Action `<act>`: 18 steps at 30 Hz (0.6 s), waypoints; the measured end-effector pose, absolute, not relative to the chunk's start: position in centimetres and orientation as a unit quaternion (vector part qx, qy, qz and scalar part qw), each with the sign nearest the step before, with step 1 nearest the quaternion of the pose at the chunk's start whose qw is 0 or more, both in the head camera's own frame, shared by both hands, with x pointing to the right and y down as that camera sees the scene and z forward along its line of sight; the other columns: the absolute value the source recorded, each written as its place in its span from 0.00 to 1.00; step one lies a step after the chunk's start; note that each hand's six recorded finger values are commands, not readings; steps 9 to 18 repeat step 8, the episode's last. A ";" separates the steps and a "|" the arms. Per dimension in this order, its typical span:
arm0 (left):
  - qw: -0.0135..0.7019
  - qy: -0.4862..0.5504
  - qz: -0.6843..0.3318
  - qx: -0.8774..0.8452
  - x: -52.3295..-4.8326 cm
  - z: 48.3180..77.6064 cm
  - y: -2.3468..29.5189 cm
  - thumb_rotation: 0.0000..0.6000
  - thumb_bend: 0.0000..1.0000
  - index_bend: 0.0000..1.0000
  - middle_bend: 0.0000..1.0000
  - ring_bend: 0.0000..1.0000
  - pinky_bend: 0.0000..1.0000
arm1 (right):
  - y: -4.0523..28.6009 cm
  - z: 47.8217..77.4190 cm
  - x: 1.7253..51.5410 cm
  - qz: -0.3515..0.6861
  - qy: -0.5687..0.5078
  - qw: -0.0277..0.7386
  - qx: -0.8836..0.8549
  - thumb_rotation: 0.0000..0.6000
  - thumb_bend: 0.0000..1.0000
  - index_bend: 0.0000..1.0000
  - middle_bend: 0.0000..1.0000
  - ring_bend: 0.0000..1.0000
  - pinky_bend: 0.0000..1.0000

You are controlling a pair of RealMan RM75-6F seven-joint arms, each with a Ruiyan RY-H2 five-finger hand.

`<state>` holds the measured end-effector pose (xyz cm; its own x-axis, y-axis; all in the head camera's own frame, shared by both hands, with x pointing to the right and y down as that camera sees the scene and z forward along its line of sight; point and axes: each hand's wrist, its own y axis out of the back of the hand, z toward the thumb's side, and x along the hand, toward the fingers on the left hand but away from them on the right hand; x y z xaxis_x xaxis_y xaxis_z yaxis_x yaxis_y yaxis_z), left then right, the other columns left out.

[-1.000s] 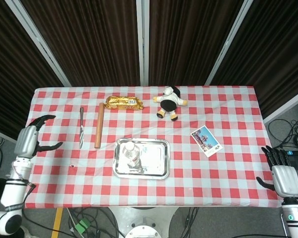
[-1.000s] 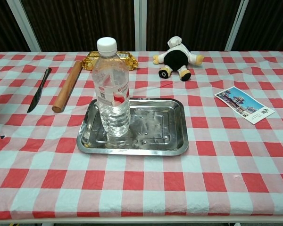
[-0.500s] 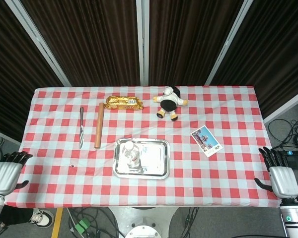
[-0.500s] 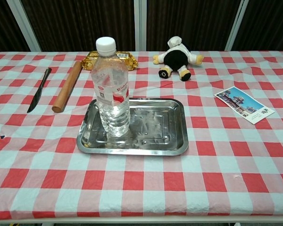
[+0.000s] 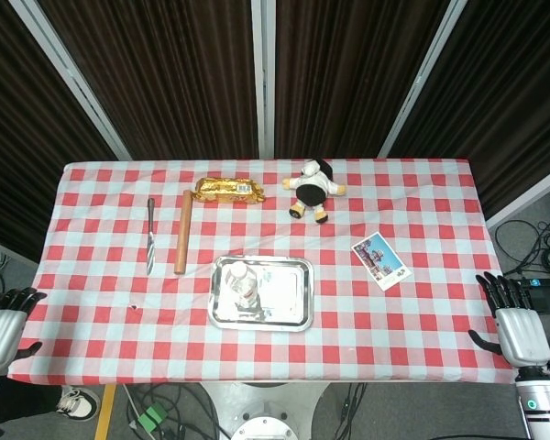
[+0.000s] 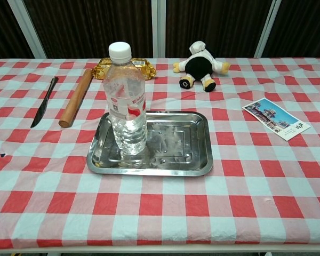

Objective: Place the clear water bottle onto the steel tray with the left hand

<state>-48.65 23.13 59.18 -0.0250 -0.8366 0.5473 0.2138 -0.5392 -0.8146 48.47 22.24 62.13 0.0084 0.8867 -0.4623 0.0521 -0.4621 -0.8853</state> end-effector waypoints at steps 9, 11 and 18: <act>0.397 0.295 -0.661 -0.565 -49.0 58.6 22.6 1.00 0.08 0.30 0.31 0.23 0.25 | 22.2 62.4 48.5 0.596 -0.378 0.349 -0.617 1.00 0.11 0.06 0.04 0.00 0.00; 0.397 0.295 -0.661 -0.565 -49.0 58.6 22.6 1.00 0.08 0.30 0.31 0.23 0.25 | 22.2 62.4 48.5 0.596 -0.378 0.349 -0.617 1.00 0.11 0.06 0.04 0.00 0.00; 0.397 0.295 -0.661 -0.565 -49.0 58.6 22.6 1.00 0.08 0.30 0.31 0.23 0.25 | 22.2 62.4 48.5 0.596 -0.378 0.349 -0.617 1.00 0.11 0.06 0.04 0.00 0.00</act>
